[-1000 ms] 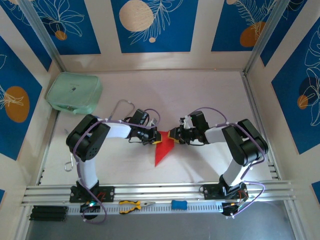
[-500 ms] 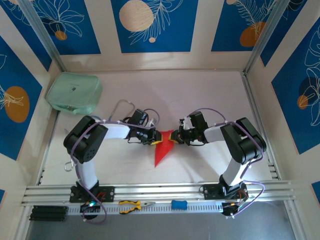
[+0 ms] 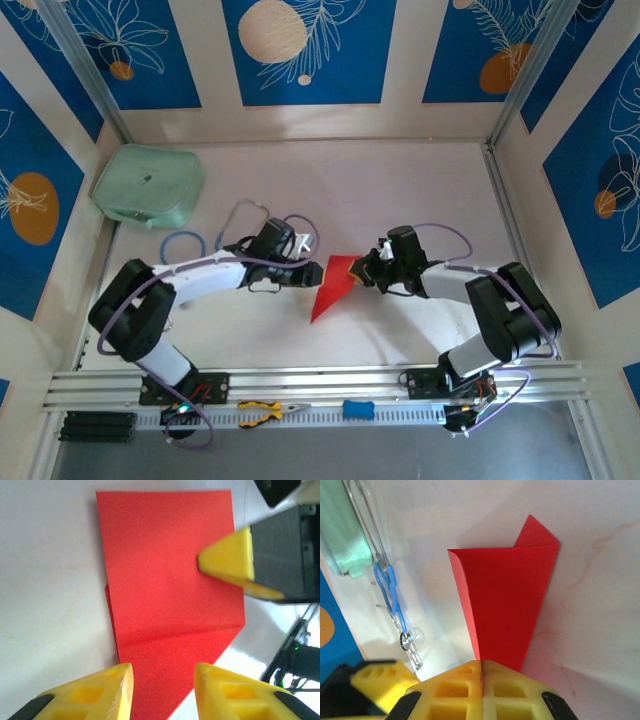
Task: Fold a paper plane with a square sheet of paper (pick it up from the middle)
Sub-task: Perform the fifth fold on the wing at the bottom-center of the table.
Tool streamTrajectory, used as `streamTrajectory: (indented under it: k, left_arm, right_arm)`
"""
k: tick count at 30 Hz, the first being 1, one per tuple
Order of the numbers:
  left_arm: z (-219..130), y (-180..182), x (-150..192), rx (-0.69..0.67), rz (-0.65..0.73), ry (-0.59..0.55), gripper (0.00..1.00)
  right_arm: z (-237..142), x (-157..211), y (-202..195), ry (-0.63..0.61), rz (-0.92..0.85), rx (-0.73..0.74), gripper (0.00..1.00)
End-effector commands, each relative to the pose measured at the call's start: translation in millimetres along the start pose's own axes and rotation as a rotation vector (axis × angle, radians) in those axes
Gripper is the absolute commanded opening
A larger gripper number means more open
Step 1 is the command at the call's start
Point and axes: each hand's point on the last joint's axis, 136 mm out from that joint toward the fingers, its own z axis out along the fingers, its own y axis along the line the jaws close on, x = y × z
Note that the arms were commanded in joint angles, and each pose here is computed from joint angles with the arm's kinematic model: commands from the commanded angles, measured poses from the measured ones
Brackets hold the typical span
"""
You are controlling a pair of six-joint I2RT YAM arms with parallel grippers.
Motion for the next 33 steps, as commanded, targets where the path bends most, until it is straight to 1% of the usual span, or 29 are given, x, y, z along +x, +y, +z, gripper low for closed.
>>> streamTrajectory:
  k: [1,5,9,14,17,20,24,29,33]
  left_arm:
    - [-4,6,22,-0.127,0.158,0.023,0.40]
    - [1,-4,35,-0.210,0.301,0.023,0.44]
    - [9,-11,43,-0.292,0.427,0.027,0.52]
    - [20,-15,45,-0.399,0.560,0.033,0.53]
    - [26,-19,46,-0.425,0.613,0.040,0.52]
    - [31,-18,49,-0.449,0.634,0.053,0.52]
    - [35,-11,50,-0.495,0.647,0.071,0.48]
    - [40,-6,51,-0.519,0.636,0.083,0.43]
    - [42,-4,52,-0.525,0.632,0.089,0.36]
  right_arm:
    - [-5,0,-12,-0.051,0.100,0.042,0.00]
    - [-7,2,-20,-0.081,0.157,0.051,0.00]
    - [-9,4,-21,-0.089,0.185,0.050,0.00]
    - [-9,5,-18,-0.085,0.185,0.045,0.00]
    - [-9,5,-17,-0.087,0.184,0.041,0.00]
    - [-10,5,-16,-0.088,0.183,0.039,0.00]
    - [-11,5,-15,-0.089,0.180,0.036,0.00]
    - [-12,5,-15,-0.086,0.176,0.033,0.00]
    - [-13,5,-15,-0.088,0.178,0.035,0.00]
